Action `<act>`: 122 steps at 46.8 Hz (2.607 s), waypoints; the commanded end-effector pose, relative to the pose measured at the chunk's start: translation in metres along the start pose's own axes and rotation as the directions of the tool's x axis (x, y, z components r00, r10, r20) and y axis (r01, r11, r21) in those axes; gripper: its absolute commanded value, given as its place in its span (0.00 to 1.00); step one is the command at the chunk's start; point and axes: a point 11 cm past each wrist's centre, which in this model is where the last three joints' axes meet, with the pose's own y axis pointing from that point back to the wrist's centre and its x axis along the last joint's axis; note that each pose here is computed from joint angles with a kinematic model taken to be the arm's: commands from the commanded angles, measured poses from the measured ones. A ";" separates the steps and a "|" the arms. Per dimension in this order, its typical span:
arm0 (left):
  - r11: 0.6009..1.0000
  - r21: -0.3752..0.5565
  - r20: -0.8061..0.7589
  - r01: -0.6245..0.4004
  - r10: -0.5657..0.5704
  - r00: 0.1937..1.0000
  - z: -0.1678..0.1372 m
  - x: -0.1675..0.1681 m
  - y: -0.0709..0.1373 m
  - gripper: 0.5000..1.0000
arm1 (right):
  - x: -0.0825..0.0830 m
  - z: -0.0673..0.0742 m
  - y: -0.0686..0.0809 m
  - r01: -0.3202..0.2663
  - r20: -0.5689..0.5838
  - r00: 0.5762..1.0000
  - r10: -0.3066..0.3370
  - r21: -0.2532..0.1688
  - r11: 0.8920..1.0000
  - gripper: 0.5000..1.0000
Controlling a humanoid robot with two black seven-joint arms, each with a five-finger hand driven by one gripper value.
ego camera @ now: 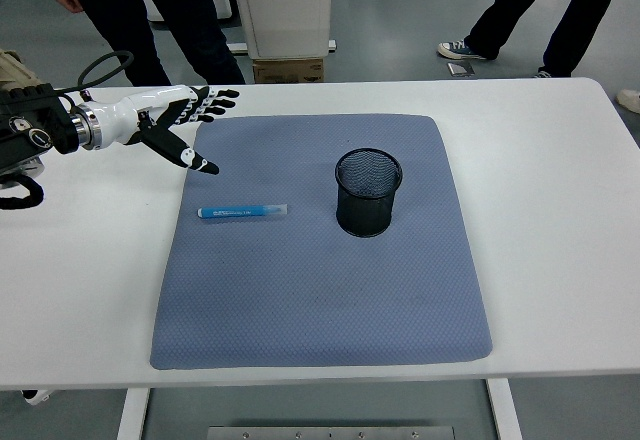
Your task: Left hand places marker in pen holder
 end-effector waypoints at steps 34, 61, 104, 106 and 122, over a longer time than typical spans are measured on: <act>0.948 0.206 0.411 0.241 -0.307 0.858 0.034 -0.025 -0.025 1.00 | 0.000 0.000 0.000 0.001 0.000 1.000 -0.001 0.000 1.000 1.00; 0.935 0.205 0.353 0.291 -0.348 0.869 0.031 -0.051 -0.039 1.00 | 0.000 0.000 0.000 -0.001 0.000 1.000 0.001 0.000 1.000 1.00; 0.888 0.303 0.531 0.346 -0.459 0.712 0.039 -0.072 -0.053 1.00 | 0.000 0.000 0.000 -0.001 0.000 1.000 0.001 0.000 1.000 1.00; 0.885 0.316 0.539 0.342 -0.464 0.703 0.038 -0.073 -0.053 1.00 | 0.000 0.000 0.000 -0.001 0.000 1.000 0.001 0.000 1.000 1.00; 0.877 0.351 0.560 0.329 -0.478 0.677 0.036 -0.071 -0.053 1.00 | 0.000 0.000 0.000 -0.001 0.000 1.000 0.001 0.000 1.000 1.00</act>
